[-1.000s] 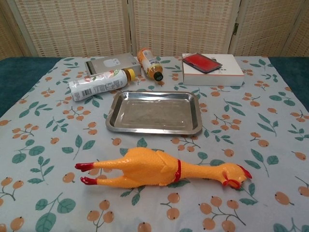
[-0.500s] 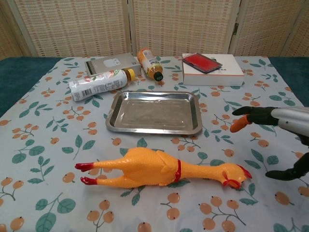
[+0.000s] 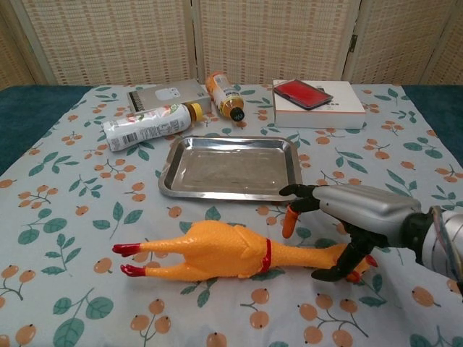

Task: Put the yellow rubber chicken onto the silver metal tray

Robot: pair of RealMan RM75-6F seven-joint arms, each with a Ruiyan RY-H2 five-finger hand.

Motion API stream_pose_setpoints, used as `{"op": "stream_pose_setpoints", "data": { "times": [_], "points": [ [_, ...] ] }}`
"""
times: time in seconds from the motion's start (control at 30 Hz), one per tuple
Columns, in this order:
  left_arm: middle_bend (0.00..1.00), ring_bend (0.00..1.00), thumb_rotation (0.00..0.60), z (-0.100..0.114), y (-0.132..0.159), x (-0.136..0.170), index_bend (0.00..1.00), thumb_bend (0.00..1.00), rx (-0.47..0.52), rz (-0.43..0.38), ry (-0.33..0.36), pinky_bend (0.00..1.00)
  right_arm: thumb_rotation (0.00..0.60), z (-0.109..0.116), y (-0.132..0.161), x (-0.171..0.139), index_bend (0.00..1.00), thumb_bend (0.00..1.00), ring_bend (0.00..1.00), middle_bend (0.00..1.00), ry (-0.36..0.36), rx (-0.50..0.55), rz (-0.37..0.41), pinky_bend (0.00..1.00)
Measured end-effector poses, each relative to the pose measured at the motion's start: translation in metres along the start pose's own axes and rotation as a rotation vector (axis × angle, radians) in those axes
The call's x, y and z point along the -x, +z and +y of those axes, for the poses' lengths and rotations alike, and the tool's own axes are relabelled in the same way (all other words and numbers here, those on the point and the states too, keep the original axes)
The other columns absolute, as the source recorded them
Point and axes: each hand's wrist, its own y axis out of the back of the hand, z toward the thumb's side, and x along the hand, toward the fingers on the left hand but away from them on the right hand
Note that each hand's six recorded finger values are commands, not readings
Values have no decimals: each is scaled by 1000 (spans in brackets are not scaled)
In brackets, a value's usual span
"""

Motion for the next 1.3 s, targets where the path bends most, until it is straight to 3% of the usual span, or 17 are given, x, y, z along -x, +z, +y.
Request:
{"op": "stream_pose_setpoints", "data": {
  "times": [0.23, 0.5, 0.63, 0.77, 0.87, 0.97, 1.1, 1.3],
  "points": [
    [0, 0, 600, 1, 0, 1, 0, 445, 10, -3, -2, 23, 600, -8, 12, 10, 487, 163, 0, 5, 17, 13, 1, 0],
    [0, 0, 600, 2, -2, 1, 0, 445, 11, -1, -4, 24, 600, -9, 16, 14, 654, 163, 11, 165, -11, -17, -17, 35],
    [0, 0, 600, 1, -2, 1, 0, 446, 11, 2, -5, 24, 600, -3, 16, 12, 755, 167, 148, 304, -45, -29, -28, 221],
    [0, 0, 600, 1, -2, 0, 0, 446, 9, 3, -4, 24, 600, 8, 16, 7, 814, 179, 377, 426, -95, -41, -23, 561],
    [0, 0, 600, 1, -1, 1, 0, 445, 8, 2, -2, 25, 600, 17, 19, 4, 850, 187, 517, 511, -136, -30, -4, 760],
    [0, 0, 600, 1, -1, 1, 0, 446, 3, -2, -2, 25, 600, 26, 21, 0, 901, 207, 621, 586, -180, -4, 25, 893],
    [0, 0, 600, 0, 1, 1, 0, 447, -7, -2, 3, 39, 600, 35, 22, -4, 957, 237, 730, 656, -218, 43, 65, 993],
    [0, 0, 600, -6, 17, 2, 0, 434, 20, -66, 4, 112, 600, 44, 19, -7, 966, 242, 777, 682, -233, 103, 117, 1000]
  ]
}}
